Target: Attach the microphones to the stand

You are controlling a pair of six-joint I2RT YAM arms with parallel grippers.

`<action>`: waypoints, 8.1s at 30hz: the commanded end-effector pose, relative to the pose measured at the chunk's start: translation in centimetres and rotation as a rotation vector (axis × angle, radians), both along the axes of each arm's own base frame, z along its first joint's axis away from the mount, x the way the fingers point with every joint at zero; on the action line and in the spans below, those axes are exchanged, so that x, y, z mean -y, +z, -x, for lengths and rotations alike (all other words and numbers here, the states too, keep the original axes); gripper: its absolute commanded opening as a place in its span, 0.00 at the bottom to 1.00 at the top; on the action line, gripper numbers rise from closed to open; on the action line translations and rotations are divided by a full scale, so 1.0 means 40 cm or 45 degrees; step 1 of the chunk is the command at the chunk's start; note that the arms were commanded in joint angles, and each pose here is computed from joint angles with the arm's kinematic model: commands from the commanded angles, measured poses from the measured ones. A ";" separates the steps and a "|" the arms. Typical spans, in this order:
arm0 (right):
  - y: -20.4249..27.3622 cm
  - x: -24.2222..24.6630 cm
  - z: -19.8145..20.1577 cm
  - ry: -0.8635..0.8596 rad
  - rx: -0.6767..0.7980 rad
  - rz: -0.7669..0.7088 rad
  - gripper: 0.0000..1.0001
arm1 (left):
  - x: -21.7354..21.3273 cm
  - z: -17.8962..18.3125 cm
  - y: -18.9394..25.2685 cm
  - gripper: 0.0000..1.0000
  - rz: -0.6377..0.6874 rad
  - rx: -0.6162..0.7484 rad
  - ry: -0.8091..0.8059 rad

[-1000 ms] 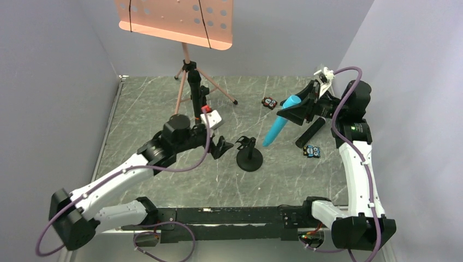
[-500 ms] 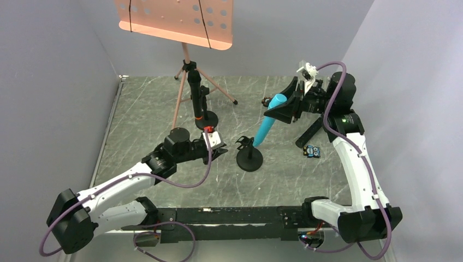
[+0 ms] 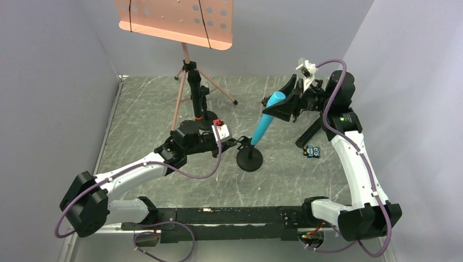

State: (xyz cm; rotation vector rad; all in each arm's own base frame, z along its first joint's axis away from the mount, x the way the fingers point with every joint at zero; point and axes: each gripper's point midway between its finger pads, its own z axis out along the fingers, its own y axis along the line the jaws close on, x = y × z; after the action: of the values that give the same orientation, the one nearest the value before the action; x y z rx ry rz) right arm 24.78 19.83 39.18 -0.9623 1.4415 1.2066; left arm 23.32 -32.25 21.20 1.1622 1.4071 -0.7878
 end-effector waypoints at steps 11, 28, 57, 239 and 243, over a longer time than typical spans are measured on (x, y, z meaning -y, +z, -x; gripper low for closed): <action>0.053 -0.012 -0.017 0.012 0.098 -0.037 0.14 | 0.069 -0.012 0.048 0.19 0.110 -0.040 -0.093; 0.025 -0.048 -0.043 0.018 0.065 -0.038 0.13 | 0.067 -0.003 0.005 0.27 0.117 -0.139 -0.073; -0.178 -0.067 -0.003 0.054 -0.075 0.054 0.14 | 0.062 0.008 -0.047 0.38 0.118 -0.280 -0.034; -0.317 0.187 0.047 -0.169 -0.040 -0.008 0.97 | -0.827 -0.251 0.204 0.11 0.428 -0.009 1.652; -0.316 0.186 0.048 -0.163 -0.039 -0.009 0.97 | -0.877 -0.309 0.234 0.11 0.400 0.112 1.709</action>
State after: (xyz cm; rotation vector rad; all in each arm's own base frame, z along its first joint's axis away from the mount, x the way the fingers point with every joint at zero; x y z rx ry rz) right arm 23.27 12.32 25.75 -0.7810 1.5536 1.1474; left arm 32.44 1.08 21.41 -0.1420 1.8414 -0.0315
